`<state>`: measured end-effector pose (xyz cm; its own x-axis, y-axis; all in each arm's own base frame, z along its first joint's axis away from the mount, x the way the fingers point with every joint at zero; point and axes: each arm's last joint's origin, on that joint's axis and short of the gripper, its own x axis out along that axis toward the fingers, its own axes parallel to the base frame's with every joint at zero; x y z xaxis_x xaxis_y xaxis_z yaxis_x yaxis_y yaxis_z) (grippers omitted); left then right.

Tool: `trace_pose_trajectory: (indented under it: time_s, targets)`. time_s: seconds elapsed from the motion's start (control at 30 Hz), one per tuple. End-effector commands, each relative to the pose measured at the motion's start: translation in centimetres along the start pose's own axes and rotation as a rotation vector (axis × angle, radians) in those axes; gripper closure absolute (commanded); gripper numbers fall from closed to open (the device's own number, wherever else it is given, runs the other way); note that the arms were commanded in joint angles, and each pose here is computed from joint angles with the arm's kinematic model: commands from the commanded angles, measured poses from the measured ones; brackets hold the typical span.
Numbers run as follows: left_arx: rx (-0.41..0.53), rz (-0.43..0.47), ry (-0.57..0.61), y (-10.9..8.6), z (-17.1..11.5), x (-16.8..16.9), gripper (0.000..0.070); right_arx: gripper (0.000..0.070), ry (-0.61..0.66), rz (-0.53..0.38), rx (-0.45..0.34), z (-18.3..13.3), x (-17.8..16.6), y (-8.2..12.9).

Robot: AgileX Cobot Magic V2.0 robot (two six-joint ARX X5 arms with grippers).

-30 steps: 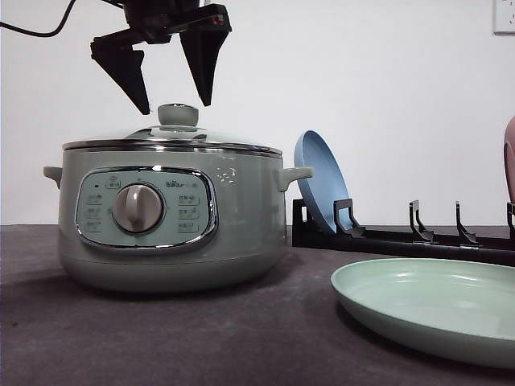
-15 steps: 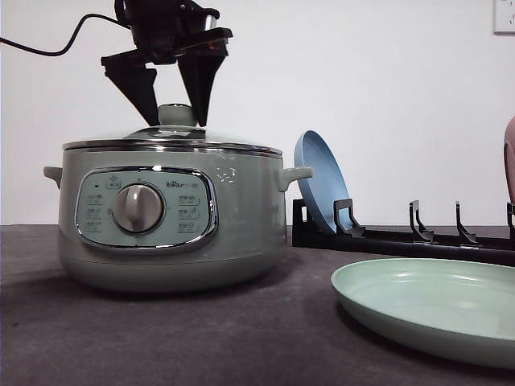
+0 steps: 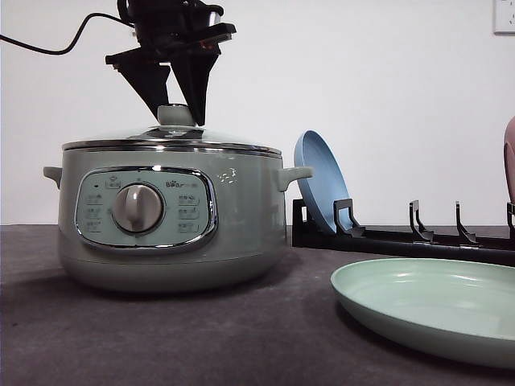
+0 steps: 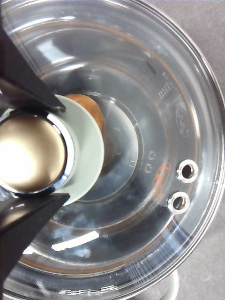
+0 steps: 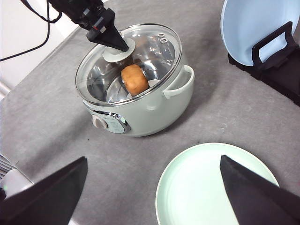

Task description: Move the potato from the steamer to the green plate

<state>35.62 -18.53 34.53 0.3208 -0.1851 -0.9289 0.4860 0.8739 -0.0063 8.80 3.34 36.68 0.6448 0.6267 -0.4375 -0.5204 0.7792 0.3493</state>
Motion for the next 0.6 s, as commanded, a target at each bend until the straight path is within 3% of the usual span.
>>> trace_pose_trajectory:
  time_s: [0.0, 0.57]
  targets:
    - [-0.014, 0.006, -0.008, 0.0, 0.4, -0.4, 0.0700, 0.0126, -0.013, 0.002, -0.021, 0.3, -0.2, 0.2]
    - [-0.031, 0.008, -0.238, -0.1, -0.2, -10.0, 0.0700, 0.0127, -0.004, 0.002, -0.015, 0.2, -0.2, 0.2]
